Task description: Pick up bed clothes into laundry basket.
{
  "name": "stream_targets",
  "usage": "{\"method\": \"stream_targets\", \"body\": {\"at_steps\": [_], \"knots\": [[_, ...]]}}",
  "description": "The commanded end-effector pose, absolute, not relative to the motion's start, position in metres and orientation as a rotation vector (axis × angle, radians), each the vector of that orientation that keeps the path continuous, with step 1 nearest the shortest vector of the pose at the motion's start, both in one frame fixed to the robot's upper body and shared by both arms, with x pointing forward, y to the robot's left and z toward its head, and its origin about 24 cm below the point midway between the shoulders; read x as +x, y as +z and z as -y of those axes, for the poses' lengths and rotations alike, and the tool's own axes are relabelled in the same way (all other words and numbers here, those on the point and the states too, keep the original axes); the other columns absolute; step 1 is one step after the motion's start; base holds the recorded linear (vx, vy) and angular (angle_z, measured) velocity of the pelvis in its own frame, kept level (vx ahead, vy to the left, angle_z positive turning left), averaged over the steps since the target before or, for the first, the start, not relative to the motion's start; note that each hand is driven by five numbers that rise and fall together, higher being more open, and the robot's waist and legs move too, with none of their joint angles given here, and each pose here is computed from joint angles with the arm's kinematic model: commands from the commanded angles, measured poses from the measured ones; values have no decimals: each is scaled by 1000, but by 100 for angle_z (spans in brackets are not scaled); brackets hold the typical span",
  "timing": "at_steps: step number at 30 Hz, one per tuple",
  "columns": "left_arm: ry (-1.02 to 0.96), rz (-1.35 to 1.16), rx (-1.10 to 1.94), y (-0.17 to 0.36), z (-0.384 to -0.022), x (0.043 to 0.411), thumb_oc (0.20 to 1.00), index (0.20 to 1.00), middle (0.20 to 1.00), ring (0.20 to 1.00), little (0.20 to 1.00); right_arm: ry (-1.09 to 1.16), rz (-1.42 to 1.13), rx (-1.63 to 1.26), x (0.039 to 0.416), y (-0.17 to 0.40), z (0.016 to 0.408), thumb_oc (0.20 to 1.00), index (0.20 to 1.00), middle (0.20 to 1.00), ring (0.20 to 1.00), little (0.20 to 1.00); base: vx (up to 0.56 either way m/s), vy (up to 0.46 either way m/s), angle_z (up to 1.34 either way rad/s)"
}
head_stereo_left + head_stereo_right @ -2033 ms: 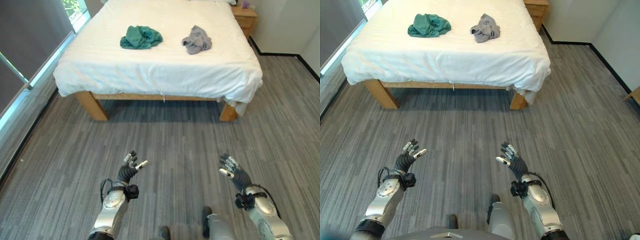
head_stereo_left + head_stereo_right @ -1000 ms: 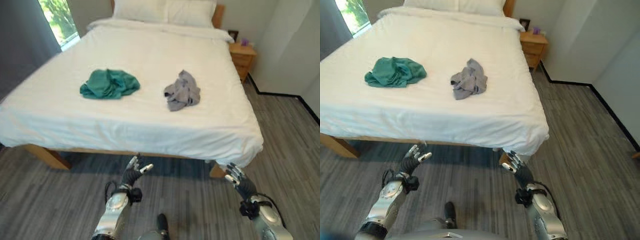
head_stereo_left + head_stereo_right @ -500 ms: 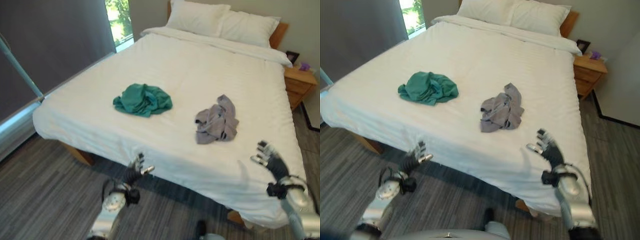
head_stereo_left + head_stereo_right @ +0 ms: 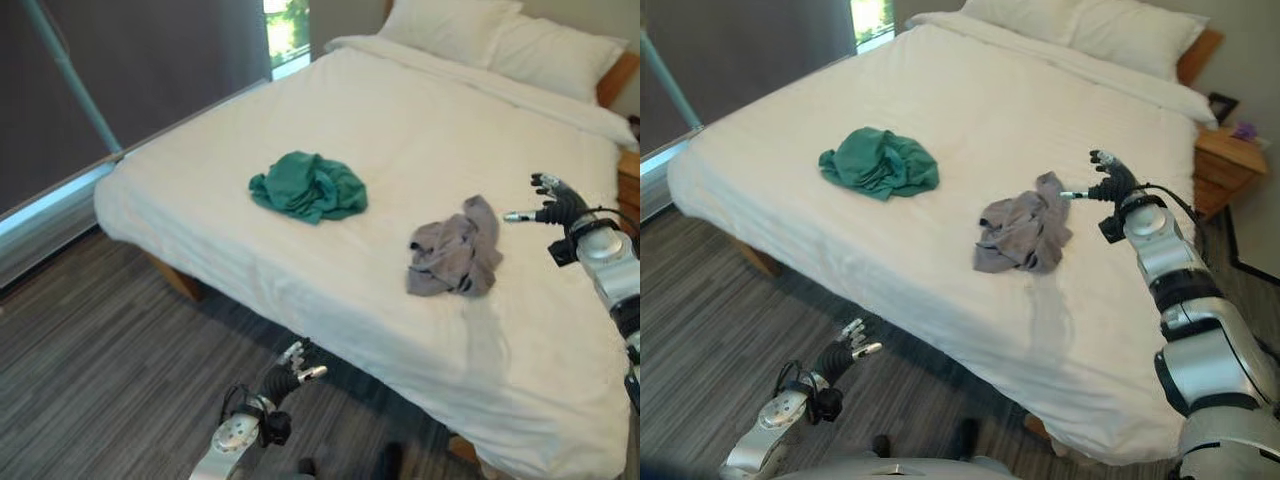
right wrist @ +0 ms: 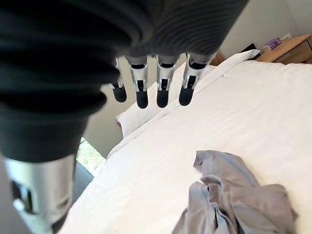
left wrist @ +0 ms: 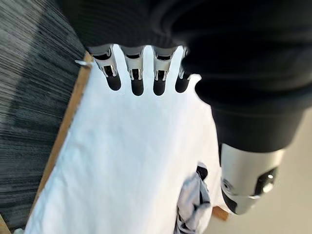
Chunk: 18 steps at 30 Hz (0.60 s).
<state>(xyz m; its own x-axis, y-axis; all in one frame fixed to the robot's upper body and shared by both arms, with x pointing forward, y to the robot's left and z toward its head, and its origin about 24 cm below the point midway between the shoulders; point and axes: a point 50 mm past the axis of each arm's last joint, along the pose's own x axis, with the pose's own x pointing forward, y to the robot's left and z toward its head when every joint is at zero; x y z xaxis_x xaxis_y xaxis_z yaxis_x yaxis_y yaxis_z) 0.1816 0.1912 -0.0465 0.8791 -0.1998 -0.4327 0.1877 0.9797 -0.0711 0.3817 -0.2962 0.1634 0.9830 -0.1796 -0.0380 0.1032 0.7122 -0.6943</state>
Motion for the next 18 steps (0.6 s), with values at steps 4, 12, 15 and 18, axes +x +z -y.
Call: {"method": "stream_targets", "body": {"at_steps": [4, 12, 15, 18], "knots": [[-189, -256, -34, -8, -194, 212, 1000, 1000, 1000, 1000, 1000, -280, -64, -999, 397, 211, 296, 1000, 1000, 1000, 1000, 1000, -130, -2, 15], [-136, -188, -66, 1, -187, 231, 1000, 1000, 1000, 1000, 1000, -325, -266, -1045, 389, 167, 312, 1000, 1000, 1000, 1000, 1000, -70, 15, 6], [-135, -166, -94, 3, -176, 243, 1000, 1000, 1000, 1000, 1000, -218, -403, -1069, 377, 111, 304, 1000, 1000, 1000, 1000, 1000, 31, 27, -2], [-114, -168, -95, 2, -178, 244, 1000, 1000, 1000, 1000, 1000, -147, -448, -1069, 369, 84, 296, 1000, 1000, 1000, 1000, 1000, 35, 18, 0]]}}
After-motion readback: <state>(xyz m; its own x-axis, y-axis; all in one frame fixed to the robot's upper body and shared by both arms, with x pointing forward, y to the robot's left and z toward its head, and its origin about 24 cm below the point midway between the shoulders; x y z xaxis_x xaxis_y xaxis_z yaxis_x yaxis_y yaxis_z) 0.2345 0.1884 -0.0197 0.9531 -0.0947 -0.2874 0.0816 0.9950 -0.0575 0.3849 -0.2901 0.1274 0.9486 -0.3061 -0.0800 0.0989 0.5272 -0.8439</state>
